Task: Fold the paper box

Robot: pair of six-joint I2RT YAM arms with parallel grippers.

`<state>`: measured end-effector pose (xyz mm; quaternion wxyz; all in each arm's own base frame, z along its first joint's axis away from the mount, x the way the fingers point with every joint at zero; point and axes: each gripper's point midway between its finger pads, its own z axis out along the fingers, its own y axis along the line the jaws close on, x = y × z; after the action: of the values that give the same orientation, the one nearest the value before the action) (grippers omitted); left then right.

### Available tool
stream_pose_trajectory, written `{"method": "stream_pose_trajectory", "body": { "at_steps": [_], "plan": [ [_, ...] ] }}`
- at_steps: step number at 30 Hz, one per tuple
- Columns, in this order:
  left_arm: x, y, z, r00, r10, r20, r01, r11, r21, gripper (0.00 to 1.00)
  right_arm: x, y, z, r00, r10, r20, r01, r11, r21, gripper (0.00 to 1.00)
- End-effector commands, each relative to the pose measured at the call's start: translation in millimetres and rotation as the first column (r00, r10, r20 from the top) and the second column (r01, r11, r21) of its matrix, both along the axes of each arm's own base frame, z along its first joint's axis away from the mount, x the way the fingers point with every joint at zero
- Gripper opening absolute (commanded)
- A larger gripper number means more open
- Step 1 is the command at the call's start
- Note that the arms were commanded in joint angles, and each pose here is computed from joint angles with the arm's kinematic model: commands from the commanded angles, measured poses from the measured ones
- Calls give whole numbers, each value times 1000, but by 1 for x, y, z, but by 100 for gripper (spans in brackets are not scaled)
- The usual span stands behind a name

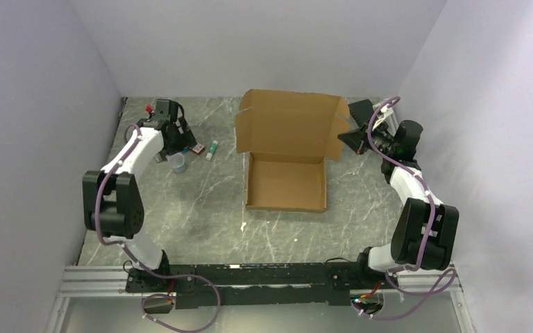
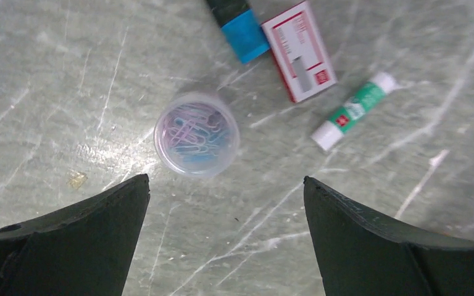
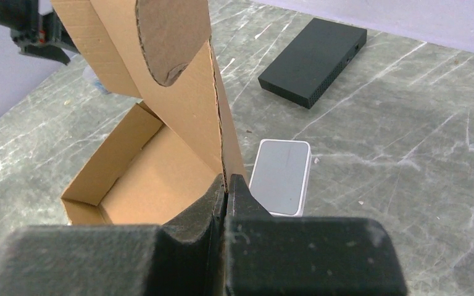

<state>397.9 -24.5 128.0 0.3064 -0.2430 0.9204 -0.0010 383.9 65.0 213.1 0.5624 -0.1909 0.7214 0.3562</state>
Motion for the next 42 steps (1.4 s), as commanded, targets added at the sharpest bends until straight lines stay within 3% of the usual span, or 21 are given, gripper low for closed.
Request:
{"method": "stream_pose_trajectory", "body": {
  "at_steps": [1,8,14,32,35,38,42],
  "plan": [
    [-13,11,-18,992,60,-114,-58,998,26,99,3,0,12,999,5,52,-6,1000,5,0],
    [3,13,-51,985,47,-168,-71,987,-143,97,4,2,7,999,18,28,-19,1000,18,0],
    [14,27,-69,977,71,-199,-113,972,-206,89,4,5,6,999,26,27,-27,999,18,0],
    [16,38,-63,978,101,-181,-135,974,-184,78,5,14,0,999,44,13,-44,999,12,0],
    [13,38,-66,975,99,-200,-136,974,-183,71,5,14,-1,999,43,12,-43,999,11,0],
    [11,38,-63,974,99,-202,-136,974,-183,59,5,14,-1,999,42,13,-42,999,10,0],
    [6,37,-46,983,101,-156,-130,974,-186,28,4,14,0,999,46,13,-46,999,10,0]
  ]
}}
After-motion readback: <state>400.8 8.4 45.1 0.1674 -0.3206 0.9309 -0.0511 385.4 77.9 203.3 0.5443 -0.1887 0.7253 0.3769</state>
